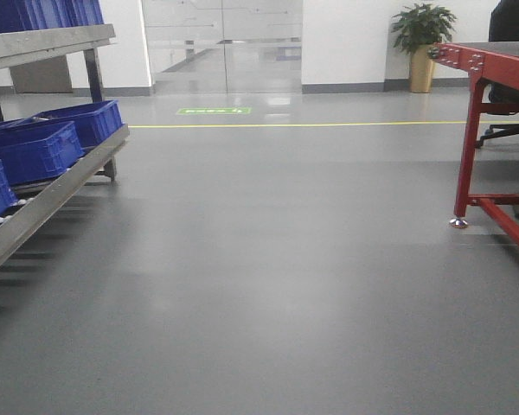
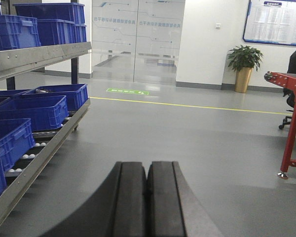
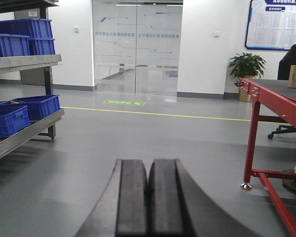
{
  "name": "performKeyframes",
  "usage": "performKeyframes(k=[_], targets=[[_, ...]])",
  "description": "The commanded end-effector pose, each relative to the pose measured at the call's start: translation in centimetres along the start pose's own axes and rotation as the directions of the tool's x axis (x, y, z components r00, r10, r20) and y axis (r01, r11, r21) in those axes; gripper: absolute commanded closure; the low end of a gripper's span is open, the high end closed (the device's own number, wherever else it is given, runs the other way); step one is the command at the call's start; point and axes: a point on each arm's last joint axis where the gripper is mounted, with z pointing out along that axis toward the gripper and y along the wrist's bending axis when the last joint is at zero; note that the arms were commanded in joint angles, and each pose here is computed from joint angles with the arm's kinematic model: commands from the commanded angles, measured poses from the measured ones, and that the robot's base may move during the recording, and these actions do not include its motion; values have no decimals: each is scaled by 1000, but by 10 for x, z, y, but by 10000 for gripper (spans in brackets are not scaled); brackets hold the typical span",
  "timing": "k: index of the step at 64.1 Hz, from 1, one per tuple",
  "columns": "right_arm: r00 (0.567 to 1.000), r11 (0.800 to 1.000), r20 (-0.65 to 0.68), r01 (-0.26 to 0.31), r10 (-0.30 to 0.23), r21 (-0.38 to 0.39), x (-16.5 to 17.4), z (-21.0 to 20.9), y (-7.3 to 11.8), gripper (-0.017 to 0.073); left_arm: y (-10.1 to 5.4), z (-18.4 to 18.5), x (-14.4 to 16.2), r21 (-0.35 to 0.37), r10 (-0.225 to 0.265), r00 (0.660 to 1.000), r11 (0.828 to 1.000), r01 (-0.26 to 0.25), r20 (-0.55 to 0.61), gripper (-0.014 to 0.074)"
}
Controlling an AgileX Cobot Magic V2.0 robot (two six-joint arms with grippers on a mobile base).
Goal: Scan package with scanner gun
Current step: 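Drive the base forward and turn toward the red-framed felt table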
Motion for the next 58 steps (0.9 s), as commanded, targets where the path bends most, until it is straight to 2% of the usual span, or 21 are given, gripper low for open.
performKeyframes(k=[1, 58], targets=[[1000, 1000, 27, 2, -2, 0, -2, 0, 0, 727, 0, 0, -3, 1, 1, 1000, 1000, -1, 26, 704], [1000, 1000, 27, 2, -2, 0, -2, 0, 0, 727, 0, 0, -3, 1, 1, 1000, 1000, -1, 26, 704]])
